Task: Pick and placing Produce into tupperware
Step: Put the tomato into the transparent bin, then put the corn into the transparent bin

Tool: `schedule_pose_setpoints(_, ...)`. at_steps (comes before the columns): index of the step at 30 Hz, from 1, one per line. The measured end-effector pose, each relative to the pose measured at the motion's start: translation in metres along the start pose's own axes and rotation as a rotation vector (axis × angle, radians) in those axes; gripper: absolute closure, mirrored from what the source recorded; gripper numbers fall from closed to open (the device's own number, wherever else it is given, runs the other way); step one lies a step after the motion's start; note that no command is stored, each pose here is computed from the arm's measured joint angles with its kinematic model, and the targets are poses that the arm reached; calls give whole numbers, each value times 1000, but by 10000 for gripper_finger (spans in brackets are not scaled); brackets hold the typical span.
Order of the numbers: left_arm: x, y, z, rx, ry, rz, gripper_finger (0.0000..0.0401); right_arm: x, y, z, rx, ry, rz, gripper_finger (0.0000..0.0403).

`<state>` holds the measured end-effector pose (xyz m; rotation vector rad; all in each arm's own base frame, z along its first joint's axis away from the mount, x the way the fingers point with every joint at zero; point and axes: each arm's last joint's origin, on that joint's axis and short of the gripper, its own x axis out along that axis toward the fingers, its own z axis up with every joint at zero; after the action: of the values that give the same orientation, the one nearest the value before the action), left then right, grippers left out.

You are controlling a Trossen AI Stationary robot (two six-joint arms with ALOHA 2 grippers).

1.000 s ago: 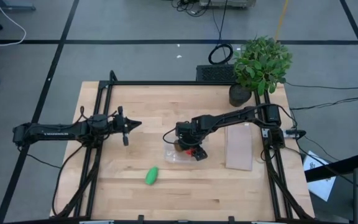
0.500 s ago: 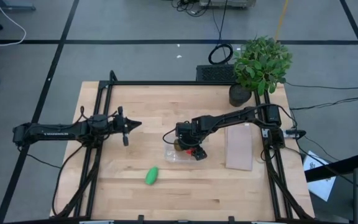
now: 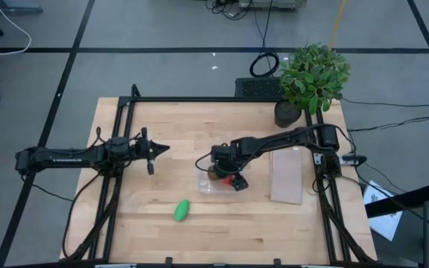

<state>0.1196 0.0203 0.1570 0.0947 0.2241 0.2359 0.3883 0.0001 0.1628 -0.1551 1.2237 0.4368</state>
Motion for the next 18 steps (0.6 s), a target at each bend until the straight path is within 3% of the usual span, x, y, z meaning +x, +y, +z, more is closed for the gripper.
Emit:
schedule_pose_setpoints(12, 0, 0, 0, 1, 2, 0, 382, -48, 8, 9, -34, -132, -98, 124)
schedule_pose_setpoints(15, 0, 0, 0, 1, 2, 0, 382, -54, 10, 10, -39, -151, -102, 162)
schedule_pose_setpoints(18, 0, 0, 0, 1, 2, 0, 382, -56, 10, 11, -55, -160, -103, 234)
